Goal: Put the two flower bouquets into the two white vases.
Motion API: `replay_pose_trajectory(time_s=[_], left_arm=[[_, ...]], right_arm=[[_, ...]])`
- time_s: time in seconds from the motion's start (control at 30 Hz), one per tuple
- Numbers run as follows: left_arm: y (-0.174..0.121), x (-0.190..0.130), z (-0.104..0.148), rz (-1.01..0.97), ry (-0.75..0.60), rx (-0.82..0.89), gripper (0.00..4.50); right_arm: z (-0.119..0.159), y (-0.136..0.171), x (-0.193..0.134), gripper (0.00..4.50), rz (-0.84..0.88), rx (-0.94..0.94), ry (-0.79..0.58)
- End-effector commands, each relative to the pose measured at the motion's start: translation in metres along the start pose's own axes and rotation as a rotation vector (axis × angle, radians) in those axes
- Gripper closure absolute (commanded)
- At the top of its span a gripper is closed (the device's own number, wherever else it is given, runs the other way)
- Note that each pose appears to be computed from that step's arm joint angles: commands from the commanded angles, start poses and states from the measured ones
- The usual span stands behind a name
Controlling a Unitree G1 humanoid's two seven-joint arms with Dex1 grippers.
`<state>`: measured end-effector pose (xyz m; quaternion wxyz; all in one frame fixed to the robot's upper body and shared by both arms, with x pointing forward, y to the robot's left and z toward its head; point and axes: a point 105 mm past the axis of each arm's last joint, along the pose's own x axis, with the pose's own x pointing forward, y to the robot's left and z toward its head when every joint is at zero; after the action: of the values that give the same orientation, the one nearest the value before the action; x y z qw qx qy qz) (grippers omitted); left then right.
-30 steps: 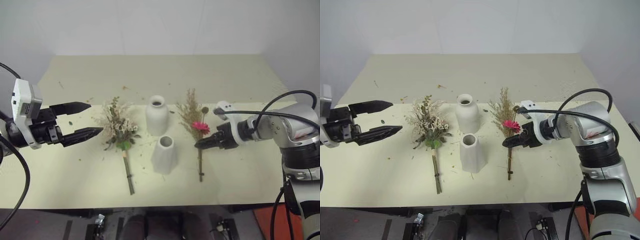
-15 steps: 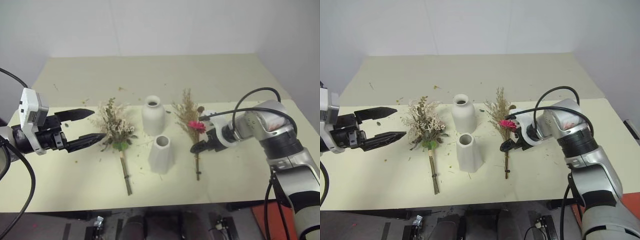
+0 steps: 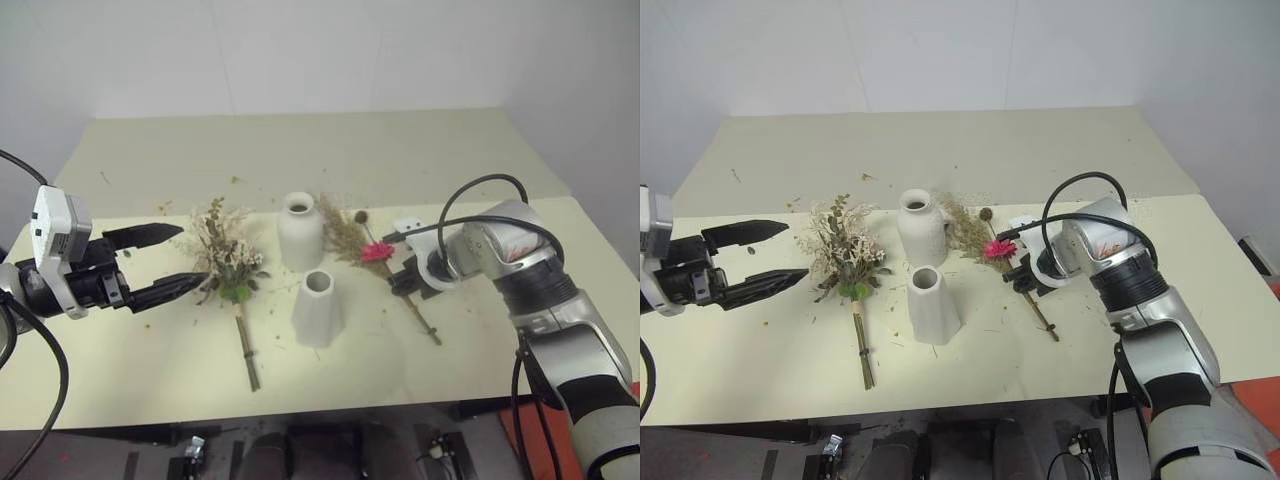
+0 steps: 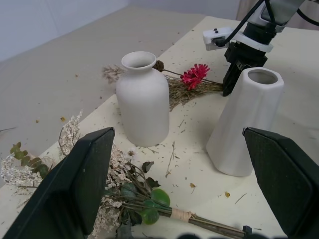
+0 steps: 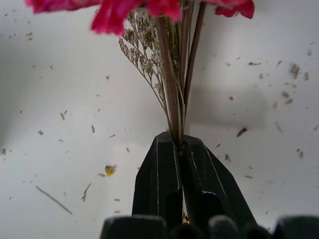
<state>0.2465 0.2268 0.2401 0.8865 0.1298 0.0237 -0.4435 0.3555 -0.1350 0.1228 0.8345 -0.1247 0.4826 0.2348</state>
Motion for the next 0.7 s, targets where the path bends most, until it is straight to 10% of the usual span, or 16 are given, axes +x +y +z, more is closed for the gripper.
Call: replay_pose_trajectory(time_s=[0.03,0.37,0.7], left_arm=[[0.0,-0.004,0.012,0.01,-0.029,0.057,0.0],[0.021,0.003,0.016,0.036,-0.062,0.041,0.0],[0.04,0.012,0.019,0.035,-0.026,0.026,0.0]], right_arm=[[0.005,-0.025,-0.007,4.47,-0.105,0.056,-0.061],[0.096,-0.067,-0.071,4.47,-0.201,0.162,-0.758],[0.165,-0.014,-0.157,4.47,0.083,0.03,-1.407]])
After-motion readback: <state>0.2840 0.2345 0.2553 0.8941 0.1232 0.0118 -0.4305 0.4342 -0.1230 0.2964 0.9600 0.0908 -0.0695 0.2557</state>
